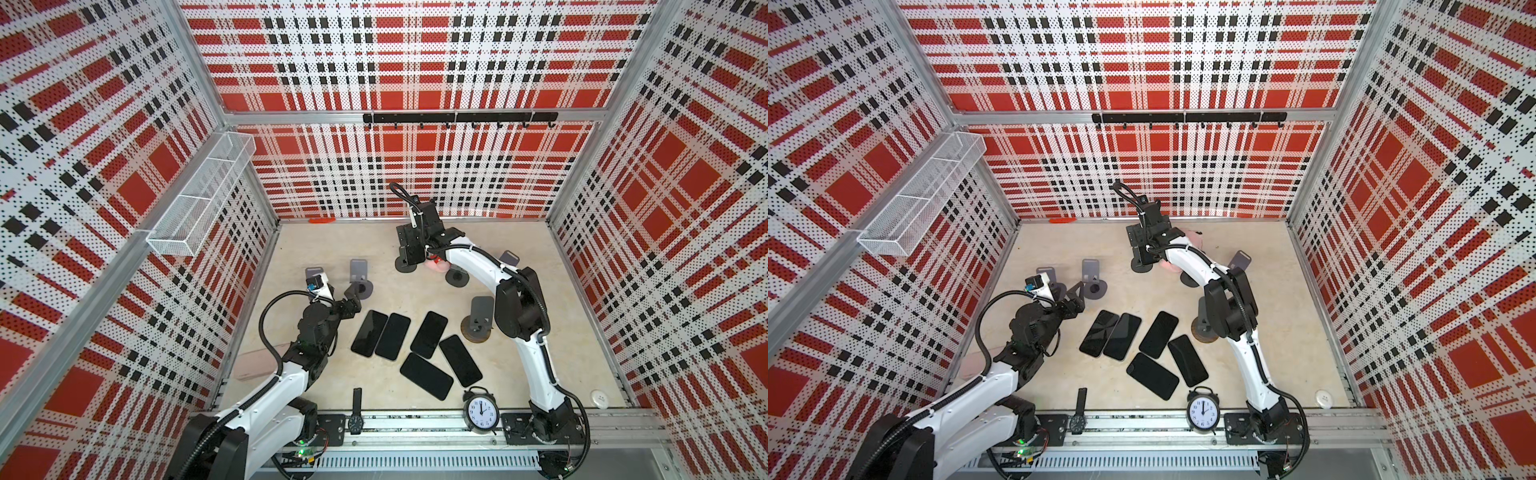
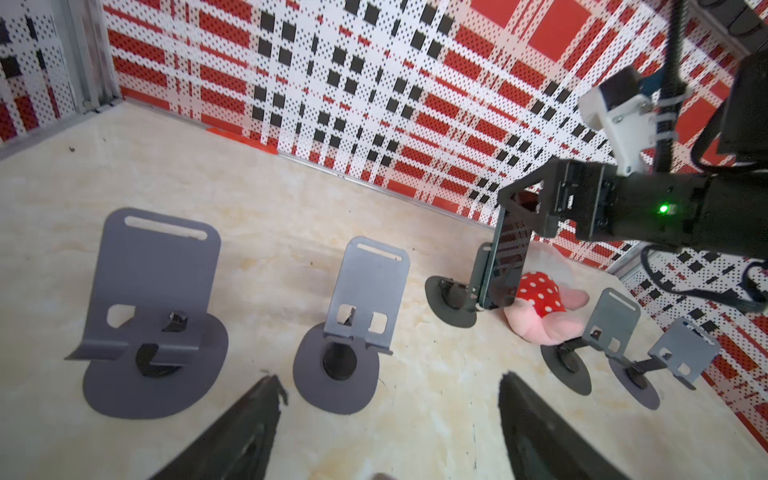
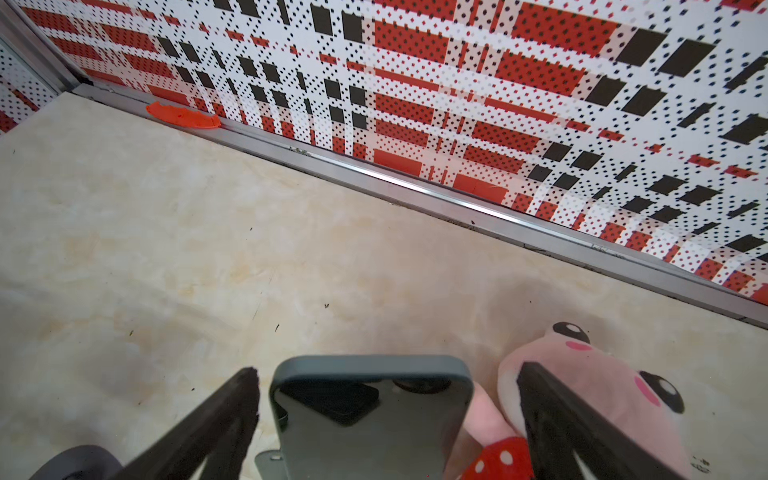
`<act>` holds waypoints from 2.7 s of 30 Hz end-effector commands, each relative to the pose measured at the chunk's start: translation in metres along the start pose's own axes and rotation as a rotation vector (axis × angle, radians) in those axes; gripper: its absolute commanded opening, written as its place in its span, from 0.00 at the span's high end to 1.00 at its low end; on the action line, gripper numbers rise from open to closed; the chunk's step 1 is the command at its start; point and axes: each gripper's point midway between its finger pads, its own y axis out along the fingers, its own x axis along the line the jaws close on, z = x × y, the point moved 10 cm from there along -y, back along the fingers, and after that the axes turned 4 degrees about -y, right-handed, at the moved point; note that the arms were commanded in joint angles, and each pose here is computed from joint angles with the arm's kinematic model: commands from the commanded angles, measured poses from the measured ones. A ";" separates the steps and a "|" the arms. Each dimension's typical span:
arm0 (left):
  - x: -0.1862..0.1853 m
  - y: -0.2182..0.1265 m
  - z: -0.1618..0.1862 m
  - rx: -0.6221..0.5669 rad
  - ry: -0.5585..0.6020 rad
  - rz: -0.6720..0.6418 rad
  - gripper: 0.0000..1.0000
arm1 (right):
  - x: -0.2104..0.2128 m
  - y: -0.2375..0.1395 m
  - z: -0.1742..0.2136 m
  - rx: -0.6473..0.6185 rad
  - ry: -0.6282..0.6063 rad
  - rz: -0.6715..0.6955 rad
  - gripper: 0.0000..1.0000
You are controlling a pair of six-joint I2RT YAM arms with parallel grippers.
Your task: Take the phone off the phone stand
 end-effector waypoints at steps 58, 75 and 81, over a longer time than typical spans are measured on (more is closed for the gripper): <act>-0.003 0.011 0.006 0.035 0.072 0.014 0.13 | 0.001 0.001 -0.009 0.021 0.062 -0.023 0.28; 0.006 0.005 0.008 0.007 0.085 -0.053 0.13 | -0.008 -0.045 -0.043 -0.055 0.092 -0.041 0.29; 0.006 0.006 0.010 0.011 0.093 -0.059 0.14 | -0.011 -0.062 -0.050 -0.085 0.105 -0.055 0.29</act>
